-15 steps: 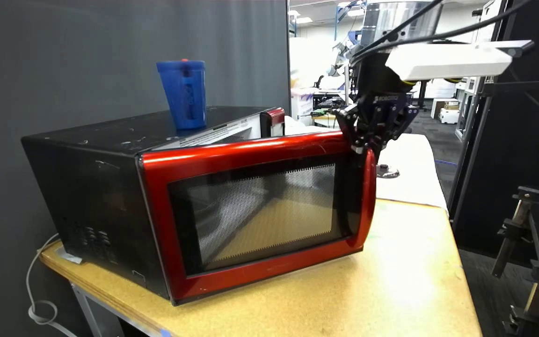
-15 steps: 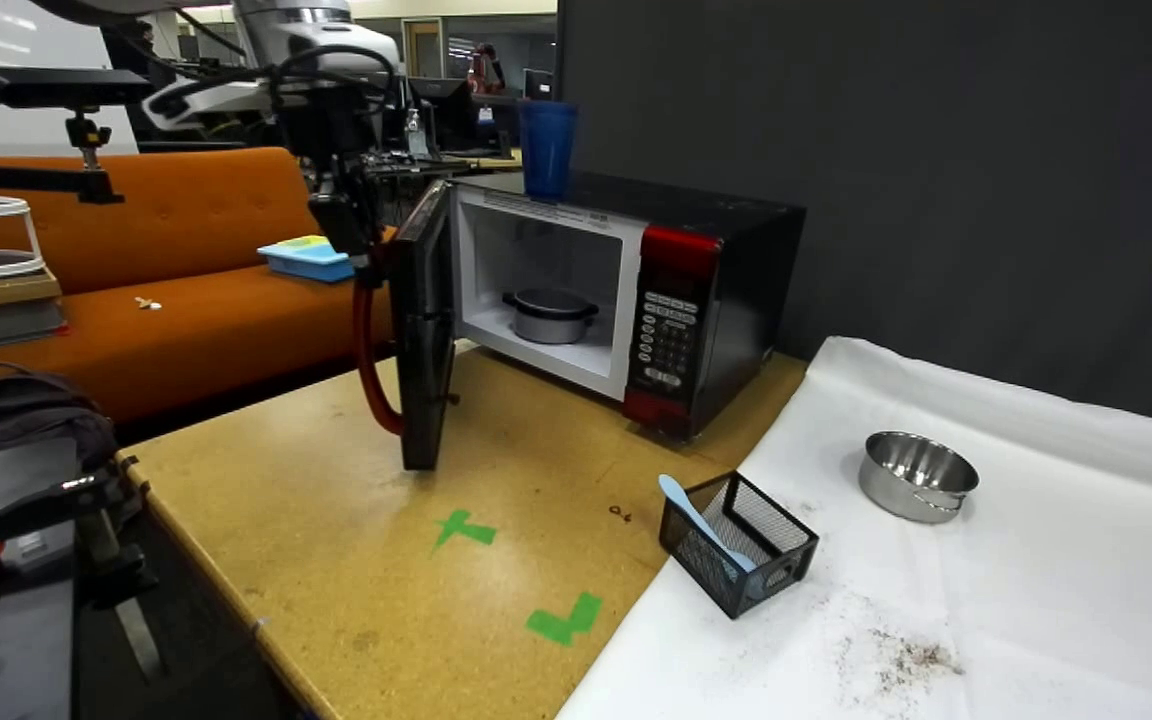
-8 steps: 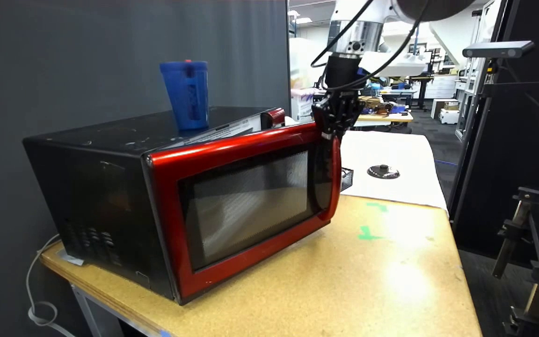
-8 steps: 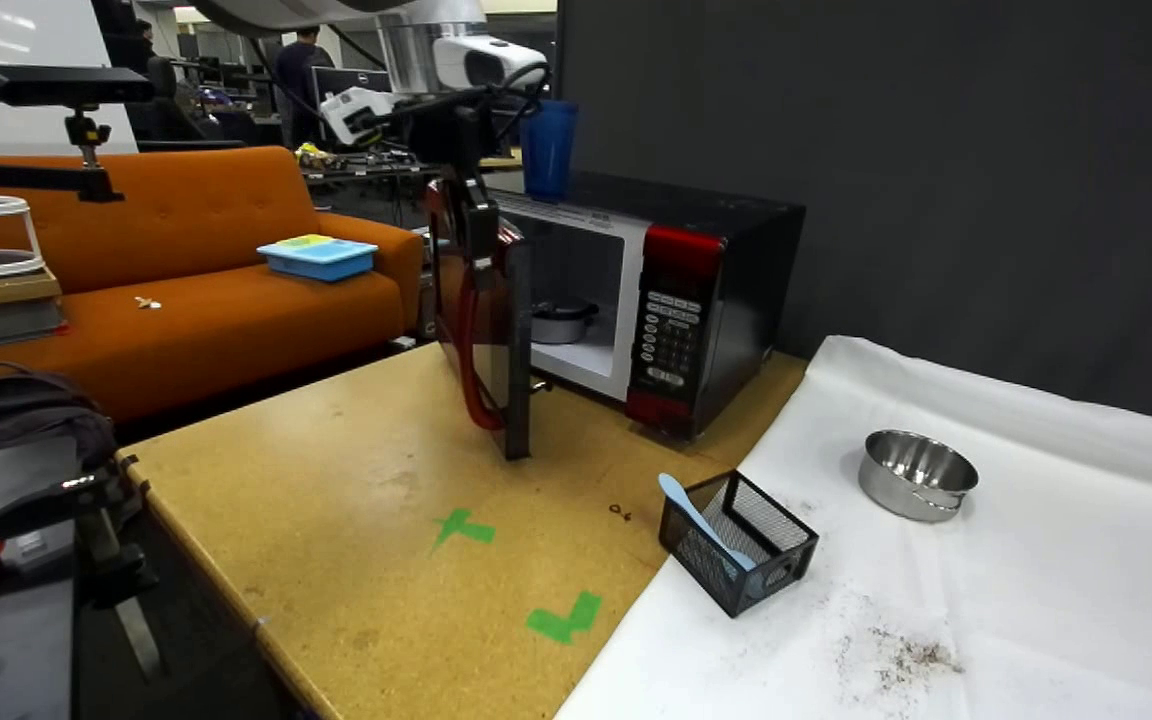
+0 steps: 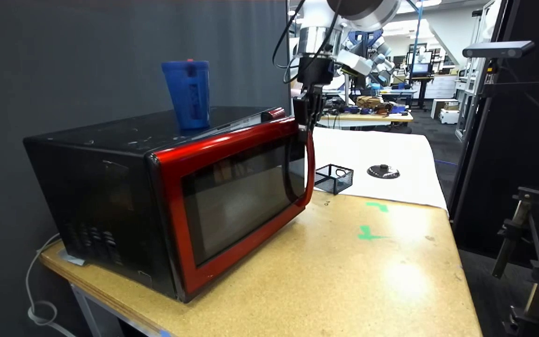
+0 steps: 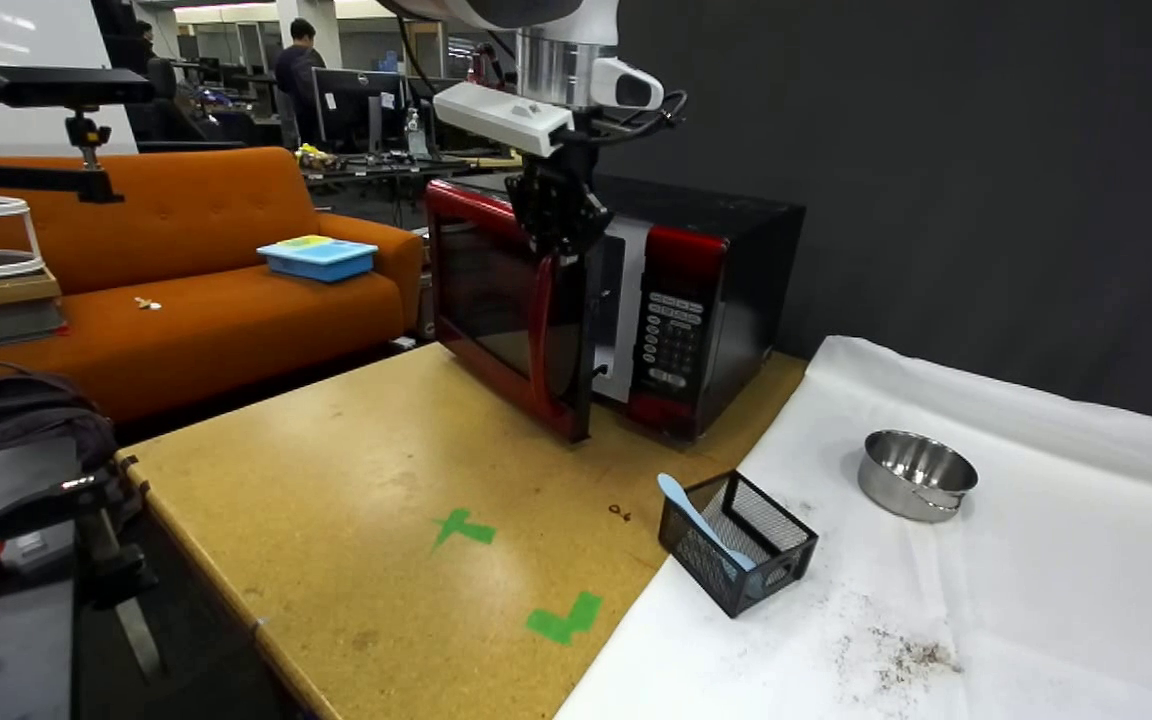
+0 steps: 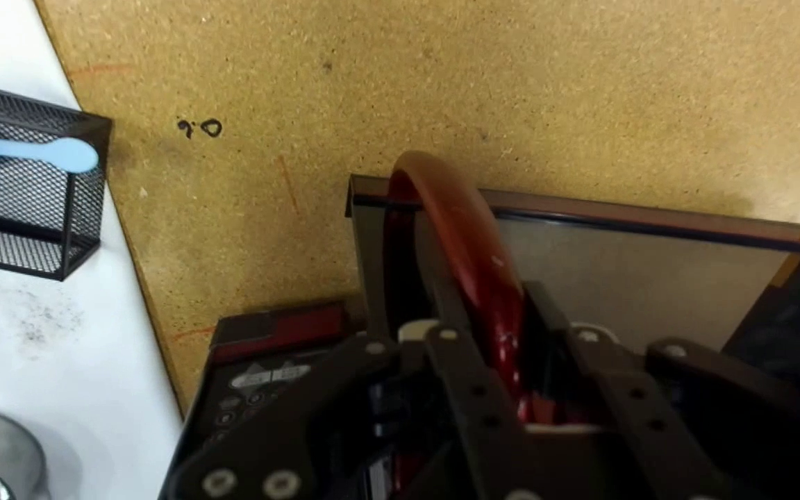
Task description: Close the microwave door
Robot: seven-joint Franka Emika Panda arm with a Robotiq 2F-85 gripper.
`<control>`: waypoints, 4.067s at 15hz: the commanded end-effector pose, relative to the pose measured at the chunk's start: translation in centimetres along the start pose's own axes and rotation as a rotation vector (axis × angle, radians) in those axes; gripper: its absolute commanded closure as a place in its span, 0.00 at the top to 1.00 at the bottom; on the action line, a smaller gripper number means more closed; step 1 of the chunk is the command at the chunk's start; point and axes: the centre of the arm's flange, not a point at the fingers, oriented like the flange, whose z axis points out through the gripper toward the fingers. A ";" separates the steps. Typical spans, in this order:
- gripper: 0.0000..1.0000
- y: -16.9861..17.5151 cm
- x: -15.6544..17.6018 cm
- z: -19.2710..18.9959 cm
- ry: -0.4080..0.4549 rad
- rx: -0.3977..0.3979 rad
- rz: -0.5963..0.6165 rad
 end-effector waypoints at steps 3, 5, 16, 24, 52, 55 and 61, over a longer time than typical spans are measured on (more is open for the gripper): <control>0.06 1.3 3.5 -3.4 -0.011 0.066 -0.145; 0.51 1.2 3.7 -3.5 -0.016 0.075 -0.156; 1.00 0.7 0.1 -10.3 0.008 0.020 0.121; 1.00 -3.5 -10.8 -6.7 -0.063 0.002 0.433; 1.00 -8.0 -11.5 -0.6 0.177 -0.047 0.267; 1.00 -9.3 -11.5 -0.7 0.271 -0.027 0.195; 0.68 -12.5 -11.0 1.0 0.413 -0.034 0.022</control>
